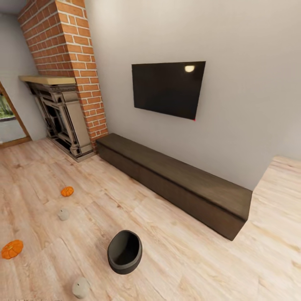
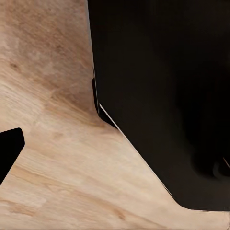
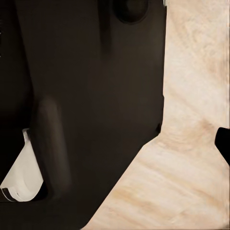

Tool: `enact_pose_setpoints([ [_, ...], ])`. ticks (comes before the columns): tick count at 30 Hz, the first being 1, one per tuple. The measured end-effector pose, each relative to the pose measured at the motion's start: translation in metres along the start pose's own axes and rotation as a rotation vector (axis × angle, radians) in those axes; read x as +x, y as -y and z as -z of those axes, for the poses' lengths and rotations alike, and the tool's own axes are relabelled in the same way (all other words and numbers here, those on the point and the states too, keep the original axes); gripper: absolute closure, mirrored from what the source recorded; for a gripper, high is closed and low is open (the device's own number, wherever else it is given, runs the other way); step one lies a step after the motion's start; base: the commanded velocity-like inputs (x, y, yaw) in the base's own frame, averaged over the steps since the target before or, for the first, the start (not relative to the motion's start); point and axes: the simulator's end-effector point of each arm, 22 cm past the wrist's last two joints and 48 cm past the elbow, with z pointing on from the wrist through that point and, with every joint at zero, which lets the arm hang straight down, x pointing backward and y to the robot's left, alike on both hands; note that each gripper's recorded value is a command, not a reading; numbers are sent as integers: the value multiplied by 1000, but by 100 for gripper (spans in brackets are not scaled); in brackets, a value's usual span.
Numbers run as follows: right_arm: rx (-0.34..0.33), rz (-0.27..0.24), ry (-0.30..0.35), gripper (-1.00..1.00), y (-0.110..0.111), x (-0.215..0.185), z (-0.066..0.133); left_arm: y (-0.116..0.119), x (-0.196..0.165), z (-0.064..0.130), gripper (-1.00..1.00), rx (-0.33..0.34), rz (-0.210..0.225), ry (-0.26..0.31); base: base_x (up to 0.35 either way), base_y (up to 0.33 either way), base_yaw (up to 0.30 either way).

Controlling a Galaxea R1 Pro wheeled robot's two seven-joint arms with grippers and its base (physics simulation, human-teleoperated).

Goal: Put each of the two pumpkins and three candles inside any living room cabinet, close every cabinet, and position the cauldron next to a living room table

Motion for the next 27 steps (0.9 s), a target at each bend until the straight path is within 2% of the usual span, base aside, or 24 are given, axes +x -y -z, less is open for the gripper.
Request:
enact_pose_setpoints([
  [11, 1, 2, 0, -100, 0, 0, 0, 0, 0, 0, -100, 0, 0, 1, 223, -151, 286],
  [21, 1, 2, -1, -100, 0, 0, 0, 0, -1, 0, -100, 1, -1, 2, 53, -29, 286],
  [27, -1, 2, 0, -100, -1, 0, 0, 0, -1, 0, -100, 1, -3, 2, 207, -198, 286],
])
